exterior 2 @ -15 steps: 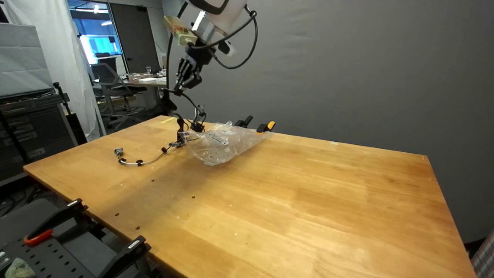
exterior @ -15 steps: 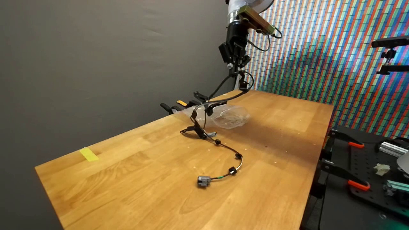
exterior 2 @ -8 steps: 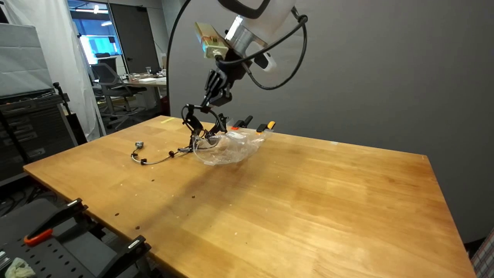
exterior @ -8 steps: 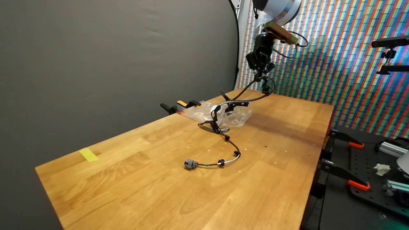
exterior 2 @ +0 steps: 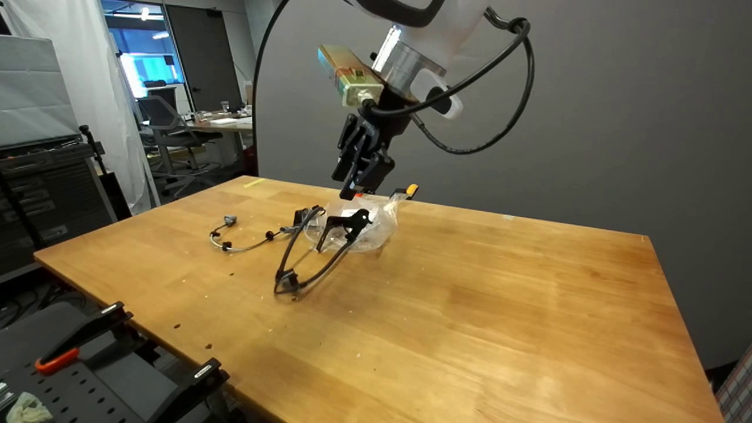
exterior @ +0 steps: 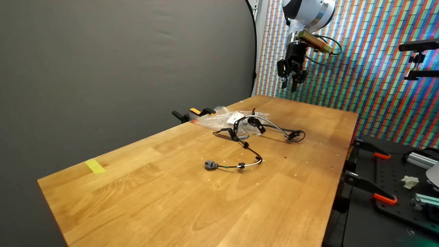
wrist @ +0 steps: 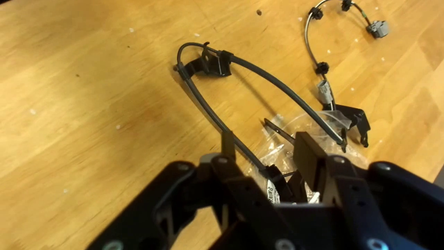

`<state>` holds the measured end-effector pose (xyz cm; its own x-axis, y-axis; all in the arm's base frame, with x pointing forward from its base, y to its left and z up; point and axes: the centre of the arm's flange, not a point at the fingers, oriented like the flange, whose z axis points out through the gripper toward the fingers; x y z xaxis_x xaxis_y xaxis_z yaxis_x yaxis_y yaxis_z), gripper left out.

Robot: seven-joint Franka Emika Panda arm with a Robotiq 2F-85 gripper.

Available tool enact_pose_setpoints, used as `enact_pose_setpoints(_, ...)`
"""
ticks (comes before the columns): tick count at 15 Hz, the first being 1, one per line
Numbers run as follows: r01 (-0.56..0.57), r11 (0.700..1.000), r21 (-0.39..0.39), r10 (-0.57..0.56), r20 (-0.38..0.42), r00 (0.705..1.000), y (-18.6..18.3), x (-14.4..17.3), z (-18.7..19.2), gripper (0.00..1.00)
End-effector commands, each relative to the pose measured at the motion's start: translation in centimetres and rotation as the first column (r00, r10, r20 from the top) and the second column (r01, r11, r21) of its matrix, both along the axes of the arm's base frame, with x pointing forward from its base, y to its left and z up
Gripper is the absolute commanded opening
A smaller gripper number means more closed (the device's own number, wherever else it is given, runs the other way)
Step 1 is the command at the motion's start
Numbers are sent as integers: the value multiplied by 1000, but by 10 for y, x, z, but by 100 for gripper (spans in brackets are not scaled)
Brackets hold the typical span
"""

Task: Take the cables from the plastic and put them on the table

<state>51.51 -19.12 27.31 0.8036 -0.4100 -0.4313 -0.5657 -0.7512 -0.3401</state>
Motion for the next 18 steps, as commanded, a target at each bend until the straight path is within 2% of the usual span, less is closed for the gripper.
enact_pose_setpoints(1, -44, 992, -119, 50, 51, 997, 4, -1, 18, 80)
enact_pose_setpoints(3, -86, 978, -189, 99, 57, 993, 9, 7, 28, 95)
enact_pose_setpoints(4, -107, 970, -218, 122, 55, 991, 13, 10, 32, 99)
enact_pose_setpoints(7, -196, 921, -336, 211, 8, 977, 33, 22, 47, 100)
enact_pose_setpoints(11, -321, 826, -463, 338, -47, 940, 69, 42, 68, 100)
enact_pose_setpoints(16, -385, 718, -580, 440, -49, 896, 105, 67, 96, 100)
enact_pose_setpoints(17, -390, 689, -611, 452, -58, 890, 108, 72, 102, 100)
enact_pose_setpoints(18, -389, 645, -658, 462, -69, 884, 110, 75, 107, 100)
